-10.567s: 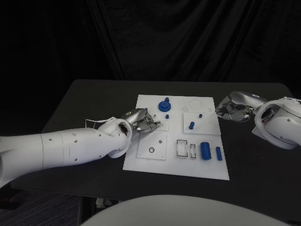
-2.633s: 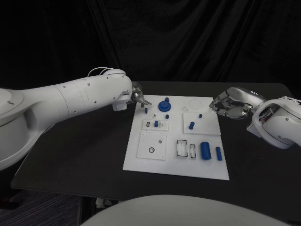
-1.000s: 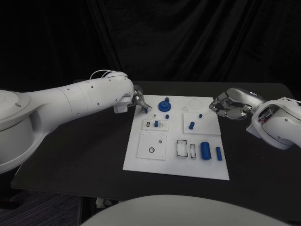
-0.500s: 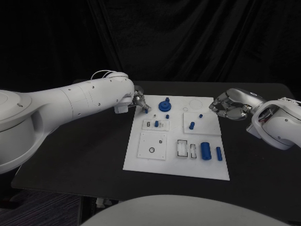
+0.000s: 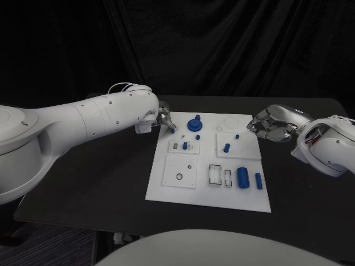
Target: Assemble the parts on the task board
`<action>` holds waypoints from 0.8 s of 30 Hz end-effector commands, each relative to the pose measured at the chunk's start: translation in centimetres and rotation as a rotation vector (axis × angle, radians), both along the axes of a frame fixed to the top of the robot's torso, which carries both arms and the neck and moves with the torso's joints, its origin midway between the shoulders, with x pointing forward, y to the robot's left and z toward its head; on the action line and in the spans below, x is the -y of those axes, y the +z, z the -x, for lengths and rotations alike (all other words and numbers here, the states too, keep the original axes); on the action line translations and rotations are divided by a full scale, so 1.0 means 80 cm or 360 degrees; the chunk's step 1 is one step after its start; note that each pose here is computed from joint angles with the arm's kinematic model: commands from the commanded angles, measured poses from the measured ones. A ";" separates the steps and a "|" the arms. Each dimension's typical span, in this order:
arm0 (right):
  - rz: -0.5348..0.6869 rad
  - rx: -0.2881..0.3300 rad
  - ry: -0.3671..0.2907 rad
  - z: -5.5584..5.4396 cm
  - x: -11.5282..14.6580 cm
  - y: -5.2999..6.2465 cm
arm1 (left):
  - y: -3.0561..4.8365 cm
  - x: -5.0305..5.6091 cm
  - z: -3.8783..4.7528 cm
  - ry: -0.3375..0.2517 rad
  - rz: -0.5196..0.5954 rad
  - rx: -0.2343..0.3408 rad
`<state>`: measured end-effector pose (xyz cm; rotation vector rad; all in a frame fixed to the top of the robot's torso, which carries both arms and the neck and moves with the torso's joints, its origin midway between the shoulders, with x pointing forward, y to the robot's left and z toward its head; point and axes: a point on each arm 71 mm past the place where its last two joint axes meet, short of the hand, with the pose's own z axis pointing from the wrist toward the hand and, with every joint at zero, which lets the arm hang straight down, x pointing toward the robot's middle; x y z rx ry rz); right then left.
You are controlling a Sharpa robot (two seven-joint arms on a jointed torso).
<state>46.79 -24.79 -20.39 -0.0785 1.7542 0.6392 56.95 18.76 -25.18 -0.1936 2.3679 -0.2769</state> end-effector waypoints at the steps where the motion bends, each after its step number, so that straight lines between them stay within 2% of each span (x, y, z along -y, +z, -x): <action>1: 0.0013 -0.0018 -0.0024 0.000 0.001 -0.002 | -0.0029 0.003 0.002 -0.0032 0.0008 -0.0025; 17: 0.0026 -0.0038 -0.0030 0.000 0.002 -0.004 | -0.0039 0.003 0.003 -0.0043 0.0004 -0.0043; 24: 0.0035 -0.0050 -0.0041 0.000 0.004 -0.004 | -0.0028 0.001 0.004 -0.0002 -0.0002 -0.0006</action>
